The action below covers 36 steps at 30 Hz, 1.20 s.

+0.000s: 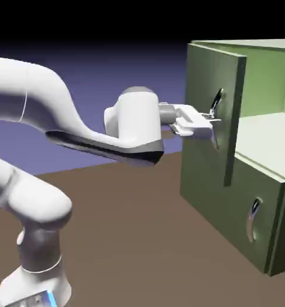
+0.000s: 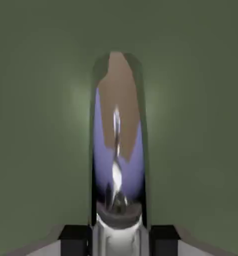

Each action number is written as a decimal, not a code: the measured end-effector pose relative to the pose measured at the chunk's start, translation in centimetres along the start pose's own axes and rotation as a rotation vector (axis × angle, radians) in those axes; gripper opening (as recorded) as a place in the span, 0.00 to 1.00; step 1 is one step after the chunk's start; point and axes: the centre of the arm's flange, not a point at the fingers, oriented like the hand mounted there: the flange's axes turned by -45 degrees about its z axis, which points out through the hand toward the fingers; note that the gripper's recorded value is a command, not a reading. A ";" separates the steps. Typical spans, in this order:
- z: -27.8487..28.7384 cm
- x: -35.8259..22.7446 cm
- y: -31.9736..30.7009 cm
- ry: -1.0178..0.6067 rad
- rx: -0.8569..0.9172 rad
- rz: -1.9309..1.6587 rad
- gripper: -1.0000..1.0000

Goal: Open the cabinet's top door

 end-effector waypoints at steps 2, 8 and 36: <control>-1.8 0.0 0.6 0.000 0.037 0.000 0.00; -6.6 0.0 2.4 0.000 0.138 0.000 0.00; -24.2 0.2 15.7 -0.003 0.572 -0.005 0.00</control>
